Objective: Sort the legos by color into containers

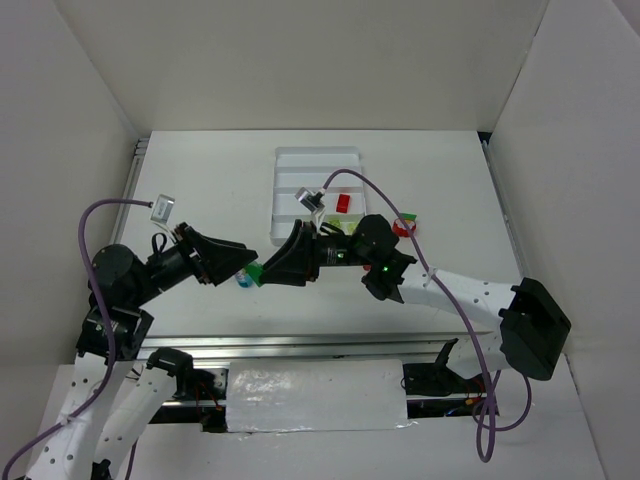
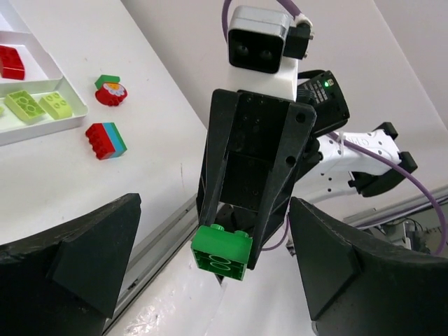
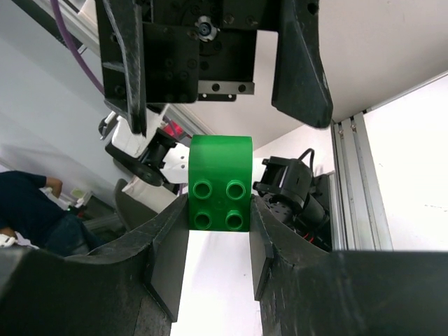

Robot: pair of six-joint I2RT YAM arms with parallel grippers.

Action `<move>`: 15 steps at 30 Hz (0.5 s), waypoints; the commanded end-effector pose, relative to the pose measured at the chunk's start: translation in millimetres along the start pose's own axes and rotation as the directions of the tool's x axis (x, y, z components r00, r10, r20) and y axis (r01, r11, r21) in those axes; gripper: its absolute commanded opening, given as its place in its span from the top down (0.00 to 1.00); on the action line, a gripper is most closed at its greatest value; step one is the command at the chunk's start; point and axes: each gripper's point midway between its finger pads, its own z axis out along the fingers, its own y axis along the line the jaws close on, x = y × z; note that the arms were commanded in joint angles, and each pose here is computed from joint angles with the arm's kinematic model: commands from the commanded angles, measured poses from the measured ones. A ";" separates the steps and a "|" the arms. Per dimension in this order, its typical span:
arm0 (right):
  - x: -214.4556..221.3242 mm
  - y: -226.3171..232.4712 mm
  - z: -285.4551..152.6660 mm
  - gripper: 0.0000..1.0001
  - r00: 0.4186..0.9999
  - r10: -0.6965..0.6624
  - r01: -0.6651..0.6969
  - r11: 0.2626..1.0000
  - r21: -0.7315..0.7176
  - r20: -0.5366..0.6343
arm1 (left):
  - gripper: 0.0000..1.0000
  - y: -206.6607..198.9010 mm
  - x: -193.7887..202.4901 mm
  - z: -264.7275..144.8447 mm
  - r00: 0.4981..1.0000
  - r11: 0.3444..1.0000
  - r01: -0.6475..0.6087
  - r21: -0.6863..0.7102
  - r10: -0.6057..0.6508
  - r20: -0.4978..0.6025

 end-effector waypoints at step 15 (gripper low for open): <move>-37.6 -130.6 -49.1 1.00 0.998 0.009 -0.039 0.811 0.583 0.055 | 0.00 103.2 -62.0 -55.1 0.975 0.683 -0.005 -0.730 0.167 0.149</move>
